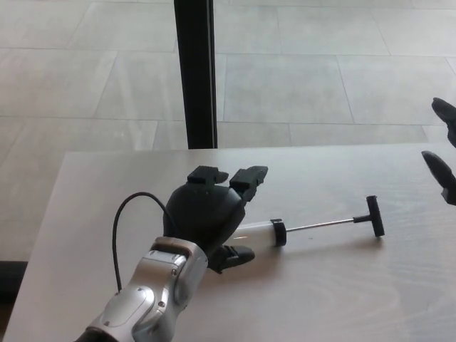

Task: The robot uses its left hand to lift the air pump kept on the middle of the desk and use the right hand to pull out the handle

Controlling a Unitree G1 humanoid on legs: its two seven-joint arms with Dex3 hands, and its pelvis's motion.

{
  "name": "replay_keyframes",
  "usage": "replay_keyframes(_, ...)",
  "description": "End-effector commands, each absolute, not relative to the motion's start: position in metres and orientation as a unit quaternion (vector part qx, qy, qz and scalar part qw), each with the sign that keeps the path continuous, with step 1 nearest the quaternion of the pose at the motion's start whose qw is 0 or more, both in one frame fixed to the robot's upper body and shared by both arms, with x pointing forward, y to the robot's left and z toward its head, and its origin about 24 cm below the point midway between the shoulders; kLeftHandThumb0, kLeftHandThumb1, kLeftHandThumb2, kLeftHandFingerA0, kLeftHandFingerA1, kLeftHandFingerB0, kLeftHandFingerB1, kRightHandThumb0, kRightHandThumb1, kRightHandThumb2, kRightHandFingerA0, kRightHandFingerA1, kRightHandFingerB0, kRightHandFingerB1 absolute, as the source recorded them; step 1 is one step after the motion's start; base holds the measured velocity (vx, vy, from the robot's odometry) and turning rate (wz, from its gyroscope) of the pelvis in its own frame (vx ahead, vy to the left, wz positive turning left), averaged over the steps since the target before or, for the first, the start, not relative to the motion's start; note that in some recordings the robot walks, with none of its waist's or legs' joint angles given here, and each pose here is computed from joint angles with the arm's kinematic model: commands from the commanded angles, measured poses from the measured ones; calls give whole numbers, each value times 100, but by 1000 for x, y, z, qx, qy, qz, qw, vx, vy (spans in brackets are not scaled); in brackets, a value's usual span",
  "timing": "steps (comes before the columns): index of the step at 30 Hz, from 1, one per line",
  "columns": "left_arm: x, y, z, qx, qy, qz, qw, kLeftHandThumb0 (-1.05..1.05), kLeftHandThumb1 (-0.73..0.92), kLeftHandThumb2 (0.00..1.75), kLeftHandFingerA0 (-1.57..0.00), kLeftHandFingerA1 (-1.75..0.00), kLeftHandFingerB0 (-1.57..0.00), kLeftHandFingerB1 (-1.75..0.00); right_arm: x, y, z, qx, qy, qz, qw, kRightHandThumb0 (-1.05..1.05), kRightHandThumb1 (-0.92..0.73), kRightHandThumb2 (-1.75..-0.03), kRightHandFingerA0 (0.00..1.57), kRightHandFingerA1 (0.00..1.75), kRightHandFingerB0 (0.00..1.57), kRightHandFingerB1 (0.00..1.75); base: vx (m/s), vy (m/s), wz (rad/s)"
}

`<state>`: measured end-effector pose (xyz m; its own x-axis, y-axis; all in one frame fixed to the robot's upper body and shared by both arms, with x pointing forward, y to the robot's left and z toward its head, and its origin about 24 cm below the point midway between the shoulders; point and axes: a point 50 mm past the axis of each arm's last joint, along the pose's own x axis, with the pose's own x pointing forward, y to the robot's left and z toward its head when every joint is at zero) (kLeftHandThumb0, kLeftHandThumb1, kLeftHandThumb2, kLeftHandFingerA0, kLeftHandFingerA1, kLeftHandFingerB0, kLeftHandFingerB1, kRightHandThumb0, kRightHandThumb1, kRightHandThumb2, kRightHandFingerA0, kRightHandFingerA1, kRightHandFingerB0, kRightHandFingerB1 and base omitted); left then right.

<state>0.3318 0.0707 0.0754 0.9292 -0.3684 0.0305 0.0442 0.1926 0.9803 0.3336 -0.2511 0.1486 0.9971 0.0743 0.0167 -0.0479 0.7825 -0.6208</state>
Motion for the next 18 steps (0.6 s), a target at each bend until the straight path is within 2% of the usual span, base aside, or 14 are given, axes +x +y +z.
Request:
replay_keyframes(1,319,90,38,657,206,-299,661,-87,50,85,0,-17,0,0,337,-272,157,-232,-15,-32,972,-105,-80,-114,0,24,0,0,0,0,0)
replay_keyframes(10,321,96,42,653,211,-293,666,-84,48,83,0,-15,0,0,338,-272,158,-233,-15,-37,972,-104,-80,-114,0,21,0,0,0,0,0)
replay_keyframes(14,328,114,66,646,130,-250,710,-80,47,80,0,-11,0,0,338,-275,157,-235,-12,-37,971,-104,-80,-115,0,20,0,0,0,0,0)
replay_keyframes(16,335,134,97,613,58,-198,762,-81,52,85,0,-13,0,-5,335,-282,157,-239,-9,-45,970,-105,-80,-114,0,20,0,0,0,0,0)
replay_keyframes(17,335,134,97,613,58,-199,762,-81,52,85,0,-13,0,-5,335,-282,157,-239,-9,-45,970,-105,-80,-114,0,20,0,0,0,0,0)
replay_keyframes(18,337,141,107,586,42,-183,789,-78,51,89,0,-26,0,-16,335,-285,157,-242,-9,-47,969,-105,-81,-115,0,21,0,0,0,0,0)
